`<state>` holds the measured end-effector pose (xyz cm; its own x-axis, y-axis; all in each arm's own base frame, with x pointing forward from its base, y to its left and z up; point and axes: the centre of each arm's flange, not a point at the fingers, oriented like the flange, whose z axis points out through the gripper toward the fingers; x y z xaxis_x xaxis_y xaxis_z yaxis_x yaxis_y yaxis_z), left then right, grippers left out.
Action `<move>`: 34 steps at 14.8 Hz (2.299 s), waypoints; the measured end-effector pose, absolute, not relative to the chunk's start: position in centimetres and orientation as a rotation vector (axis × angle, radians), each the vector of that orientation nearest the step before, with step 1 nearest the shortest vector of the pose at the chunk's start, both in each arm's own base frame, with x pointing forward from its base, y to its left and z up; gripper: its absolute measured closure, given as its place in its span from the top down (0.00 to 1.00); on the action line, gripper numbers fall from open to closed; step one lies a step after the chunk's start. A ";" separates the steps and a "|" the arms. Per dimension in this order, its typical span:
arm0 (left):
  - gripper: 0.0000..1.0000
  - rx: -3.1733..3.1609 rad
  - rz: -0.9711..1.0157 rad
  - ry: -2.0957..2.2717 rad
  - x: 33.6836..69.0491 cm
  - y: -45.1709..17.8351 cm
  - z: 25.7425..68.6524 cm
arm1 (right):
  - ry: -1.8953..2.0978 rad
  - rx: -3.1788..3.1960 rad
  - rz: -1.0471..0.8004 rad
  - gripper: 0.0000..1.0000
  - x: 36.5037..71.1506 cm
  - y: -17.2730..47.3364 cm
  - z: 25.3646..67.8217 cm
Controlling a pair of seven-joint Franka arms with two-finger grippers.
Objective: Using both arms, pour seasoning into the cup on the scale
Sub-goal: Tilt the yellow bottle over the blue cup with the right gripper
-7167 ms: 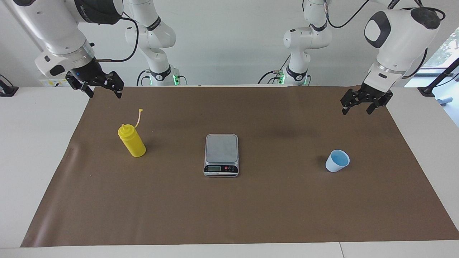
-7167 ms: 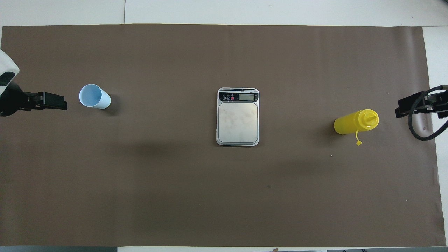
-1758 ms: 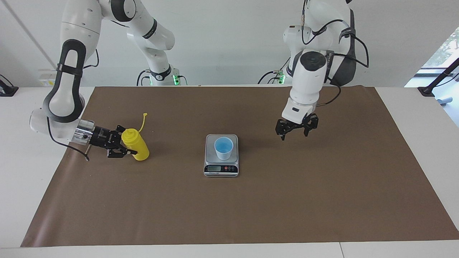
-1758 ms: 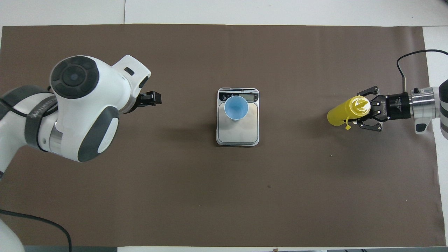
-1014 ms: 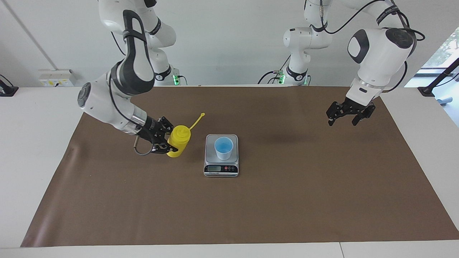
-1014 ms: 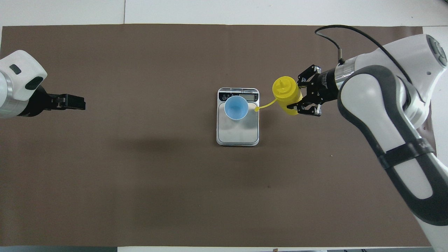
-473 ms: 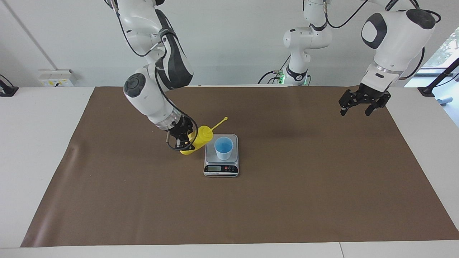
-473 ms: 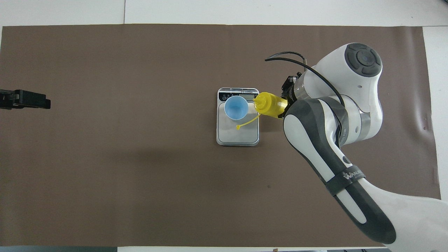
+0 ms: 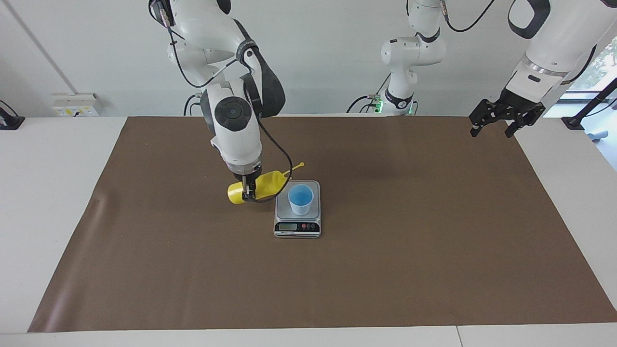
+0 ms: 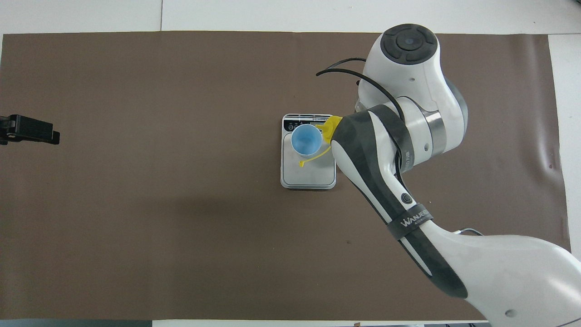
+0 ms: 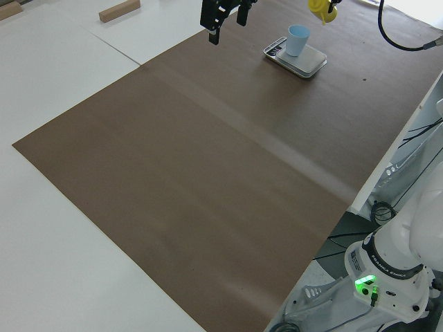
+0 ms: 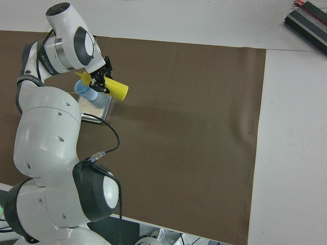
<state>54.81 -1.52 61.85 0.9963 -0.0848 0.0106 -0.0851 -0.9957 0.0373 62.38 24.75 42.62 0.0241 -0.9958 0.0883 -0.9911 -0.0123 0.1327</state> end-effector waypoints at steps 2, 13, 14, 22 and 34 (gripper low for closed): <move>1.00 3.096 -0.015 -0.133 54.8 -1.6 61.5 | -2.012 2.140 0.030 0.52 62.3 26.9 41.4; 1.00 3.089 -0.067 -0.149 54.4 -2.2 61.2 | -1.670 2.140 0.386 0.52 59.9 30.7 44.3; 1.00 3.089 -0.067 -0.150 54.4 -2.2 61.2 | -1.647 2.137 0.411 0.52 60.0 30.6 44.5; 1.00 3.089 -0.066 -0.141 54.4 -1.9 61.2 | -1.515 2.043 0.573 0.52 61.0 30.2 43.6; 1.00 3.089 -0.066 -0.141 54.4 -1.9 61.2 | -1.477 2.012 0.637 0.52 63.1 30.9 40.1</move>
<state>54.40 -1.90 61.20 0.9949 -0.0920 -0.0406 -0.0899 -0.9947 0.0507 63.10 30.95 40.12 0.2809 -0.6934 0.6635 -0.9585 -0.2380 0.1571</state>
